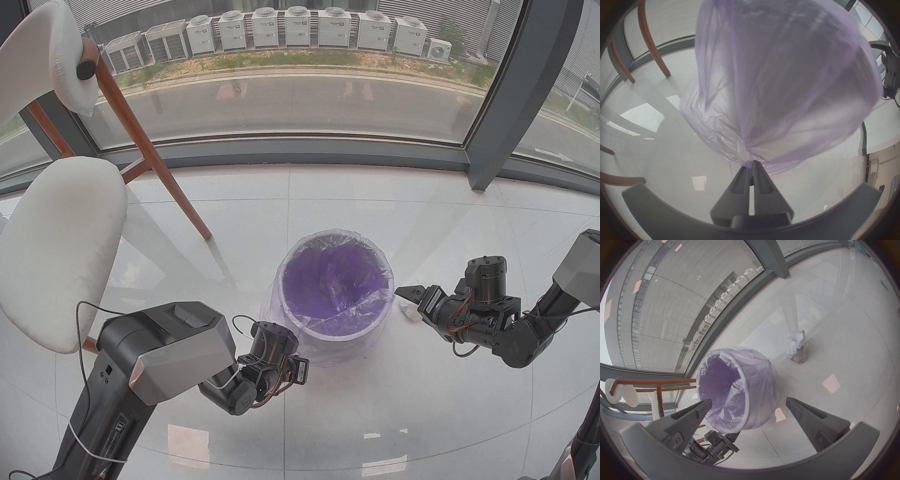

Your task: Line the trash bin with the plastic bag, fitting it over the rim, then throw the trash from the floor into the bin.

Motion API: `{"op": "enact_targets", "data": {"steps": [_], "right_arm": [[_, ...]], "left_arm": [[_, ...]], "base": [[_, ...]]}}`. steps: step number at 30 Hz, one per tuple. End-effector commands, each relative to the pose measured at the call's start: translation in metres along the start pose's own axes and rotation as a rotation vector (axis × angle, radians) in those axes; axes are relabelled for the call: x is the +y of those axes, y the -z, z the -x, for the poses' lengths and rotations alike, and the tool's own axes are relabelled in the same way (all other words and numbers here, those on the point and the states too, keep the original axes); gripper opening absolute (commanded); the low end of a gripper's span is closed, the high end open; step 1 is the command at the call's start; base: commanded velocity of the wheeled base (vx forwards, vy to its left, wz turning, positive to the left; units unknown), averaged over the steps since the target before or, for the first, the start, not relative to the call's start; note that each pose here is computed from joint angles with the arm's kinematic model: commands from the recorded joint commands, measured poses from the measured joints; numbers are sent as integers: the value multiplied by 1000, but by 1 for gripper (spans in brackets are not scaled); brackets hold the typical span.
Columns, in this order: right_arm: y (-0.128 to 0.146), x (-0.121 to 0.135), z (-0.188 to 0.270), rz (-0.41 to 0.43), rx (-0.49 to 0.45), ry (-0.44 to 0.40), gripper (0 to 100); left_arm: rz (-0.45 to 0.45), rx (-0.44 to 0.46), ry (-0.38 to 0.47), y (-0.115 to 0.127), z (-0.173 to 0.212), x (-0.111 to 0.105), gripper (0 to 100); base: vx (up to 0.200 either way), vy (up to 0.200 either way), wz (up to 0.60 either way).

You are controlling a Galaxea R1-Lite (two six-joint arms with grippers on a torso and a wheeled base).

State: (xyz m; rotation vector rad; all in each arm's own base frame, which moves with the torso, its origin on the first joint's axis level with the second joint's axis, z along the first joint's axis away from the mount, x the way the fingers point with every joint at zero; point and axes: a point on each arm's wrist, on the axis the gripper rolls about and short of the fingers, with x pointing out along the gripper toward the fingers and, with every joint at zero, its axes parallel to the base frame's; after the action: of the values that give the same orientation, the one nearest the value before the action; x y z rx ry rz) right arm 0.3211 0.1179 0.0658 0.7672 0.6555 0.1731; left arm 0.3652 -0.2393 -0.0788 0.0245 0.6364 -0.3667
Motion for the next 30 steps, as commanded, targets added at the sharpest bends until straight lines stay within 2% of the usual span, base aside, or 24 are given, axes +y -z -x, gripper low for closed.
{"op": "enact_targets", "data": {"steps": [1, 5, 10, 13, 19, 22, 26, 30], "right_arm": [[1, -1, -1, 1, 2, 2, 100], [1, -2, 0, -1, 5, 6, 100], [4, -3, 0, 2, 5, 4, 100], [4, -1, -13, 14, -3, -19, 100], [3, -3, -17, 10, -5, -14, 100], [6, -6, -14, 5, 4, -4, 100], [7, -6, -11, 4, 5, 0, 100], [6, -6, -12, 5, -11, 9, 100]], "left_arm": [[0, 0, 0, -1, 1, 0, 0], [-1, -6, -8, -1, 0, 0, 0], [3, -42, -36, -8, -5, -1, 0], [16, -44, -62, -14, -7, 10, 0], [5, 39, -84, -22, -13, 11, 0], [-8, 120, -101, -27, -16, 10, 0], [-16, 160, -104, -32, -18, 8, 0], [-14, 151, -102, -37, -25, 6, 0]], "base": [[-200, 0, 0], [-200, 0, 0], [0, 0, 0], [0, 0, 0], [0, 0, 0], [0, 0, 0], [0, 0, 0], [0, 0, 0]]}}
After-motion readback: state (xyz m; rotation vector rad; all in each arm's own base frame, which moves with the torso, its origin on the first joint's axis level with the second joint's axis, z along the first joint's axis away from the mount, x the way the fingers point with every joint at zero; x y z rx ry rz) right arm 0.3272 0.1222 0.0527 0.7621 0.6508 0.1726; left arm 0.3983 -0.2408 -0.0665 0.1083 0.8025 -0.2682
